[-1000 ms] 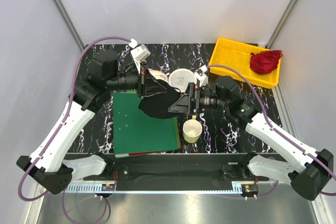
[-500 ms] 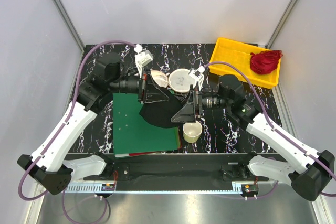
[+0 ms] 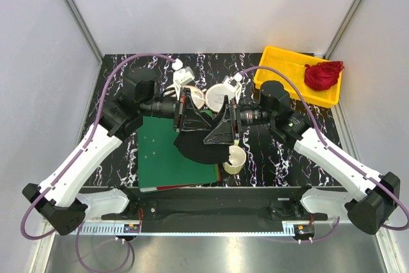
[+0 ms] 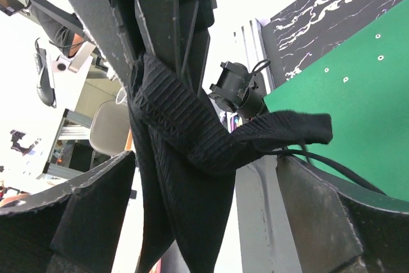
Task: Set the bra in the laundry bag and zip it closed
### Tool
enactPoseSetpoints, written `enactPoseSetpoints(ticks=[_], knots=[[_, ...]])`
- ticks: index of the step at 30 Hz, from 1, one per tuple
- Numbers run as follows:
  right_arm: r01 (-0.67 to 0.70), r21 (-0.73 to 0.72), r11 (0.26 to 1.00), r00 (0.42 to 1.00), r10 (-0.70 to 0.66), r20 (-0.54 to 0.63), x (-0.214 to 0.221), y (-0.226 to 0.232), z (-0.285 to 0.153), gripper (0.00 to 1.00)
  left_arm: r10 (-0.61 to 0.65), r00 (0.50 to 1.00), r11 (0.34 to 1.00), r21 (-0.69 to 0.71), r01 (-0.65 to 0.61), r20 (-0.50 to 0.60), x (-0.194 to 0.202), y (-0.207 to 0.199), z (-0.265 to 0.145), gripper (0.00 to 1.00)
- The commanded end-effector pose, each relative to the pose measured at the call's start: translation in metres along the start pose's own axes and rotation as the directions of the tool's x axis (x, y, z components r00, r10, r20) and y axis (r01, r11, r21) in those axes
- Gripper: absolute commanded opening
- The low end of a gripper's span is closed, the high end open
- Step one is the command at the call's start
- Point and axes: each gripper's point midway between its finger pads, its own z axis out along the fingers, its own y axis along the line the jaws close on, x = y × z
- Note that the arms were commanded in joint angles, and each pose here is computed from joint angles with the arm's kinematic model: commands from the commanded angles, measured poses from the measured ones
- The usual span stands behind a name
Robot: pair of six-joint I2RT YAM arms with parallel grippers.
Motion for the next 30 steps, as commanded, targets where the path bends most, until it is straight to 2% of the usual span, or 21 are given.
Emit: enactPoseSetpoints(ticks=[1, 3, 5, 7, 9, 10, 12, 13, 15, 16, 18, 23, 25, 27, 30], knots=[[0.072, -0.081, 0.994, 0.997, -0.072, 0.008, -0.013, 0.022, 0.001, 0.93, 0.027, 0.999, 0.999, 0.043, -0.028, 0.020, -0.007, -0.008, 0.003, 0.00], [0.047, -0.086, 0.995, 0.999, -0.047, 0.002, -0.010, 0.020, 0.002, 0.87, 0.027, 0.999, 0.999, 0.046, -0.028, 0.020, -0.007, -0.008, 0.005, 0.00], [0.043, -0.103, 0.994, 0.999, -0.044, -0.003, -0.006, 0.021, 0.002, 0.85, 0.025, 1.000, 0.998, 0.054, -0.026, 0.018, -0.006, -0.009, 0.005, 0.00], [0.026, -0.089, 0.996, 1.000, -0.027, -0.013, -0.002, 0.018, 0.001, 0.89, 0.027, 0.999, 0.998, 0.053, -0.028, 0.019, -0.007, -0.008, 0.006, 0.00], [0.041, -0.067, 0.997, 0.999, -0.042, -0.009, -0.001, 0.018, -0.002, 0.98, 0.039, 0.999, 0.998, 0.043, -0.040, 0.021, -0.005, -0.007, 0.005, 0.00], [-0.012, -0.030, 0.999, 0.999, 0.011, -0.041, 0.009, 0.013, -0.005, 1.00, 0.045, 0.999, 0.998, 0.038, -0.046, 0.019, -0.005, -0.006, 0.004, 0.00], [0.005, -0.006, 1.000, 0.999, -0.005, -0.042, 0.015, 0.018, -0.014, 1.00, 0.054, 0.999, 0.998, 0.036, -0.054, 0.004, -0.001, -0.006, 0.002, 0.00], [-0.038, 0.077, 0.996, 0.998, 0.041, -0.041, 0.023, 0.008, -0.019, 1.00, 0.052, 0.999, 0.998, 0.034, -0.052, 0.002, 0.001, -0.006, 0.002, 0.00], [-0.029, 0.130, 0.991, 0.999, 0.031, -0.020, 0.027, 0.017, -0.034, 1.00, 0.049, 0.999, 0.999, 0.000, -0.049, 0.005, 0.002, -0.002, 0.000, 0.00], [-0.064, 0.201, 0.978, 0.997, 0.069, -0.017, 0.033, 0.013, -0.042, 1.00, 0.047, 0.999, 0.999, -0.011, -0.047, 0.005, 0.003, -0.001, -0.001, 0.00], [-0.052, 0.232, 0.971, 0.999, 0.053, 0.005, 0.037, 0.026, -0.057, 1.00, 0.039, 0.999, 0.997, -0.074, -0.038, 0.022, 0.001, 0.007, -0.005, 0.00], [-0.079, 0.345, 0.935, 0.996, 0.061, 0.062, 0.053, 0.034, -0.088, 1.00, -0.044, 0.994, 0.982, -0.176, 0.061, 0.097, -0.017, 0.023, -0.017, 0.00], [-0.158, 0.386, 0.909, 0.986, 0.124, 0.111, 0.055, 0.026, -0.091, 1.00, -0.083, 0.987, 0.974, -0.200, 0.109, 0.136, -0.026, 0.024, -0.022, 0.00], [-0.241, 0.359, 0.902, 0.969, 0.204, 0.137, 0.058, 0.027, -0.087, 1.00, -0.106, 0.977, 0.961, -0.233, 0.149, 0.186, -0.038, 0.029, -0.029, 0.00], [-0.262, 0.272, 0.926, 0.961, 0.223, 0.166, 0.054, 0.032, -0.077, 1.00, -0.149, 0.958, 0.942, -0.260, 0.214, 0.246, -0.052, 0.032, -0.034, 0.00]])
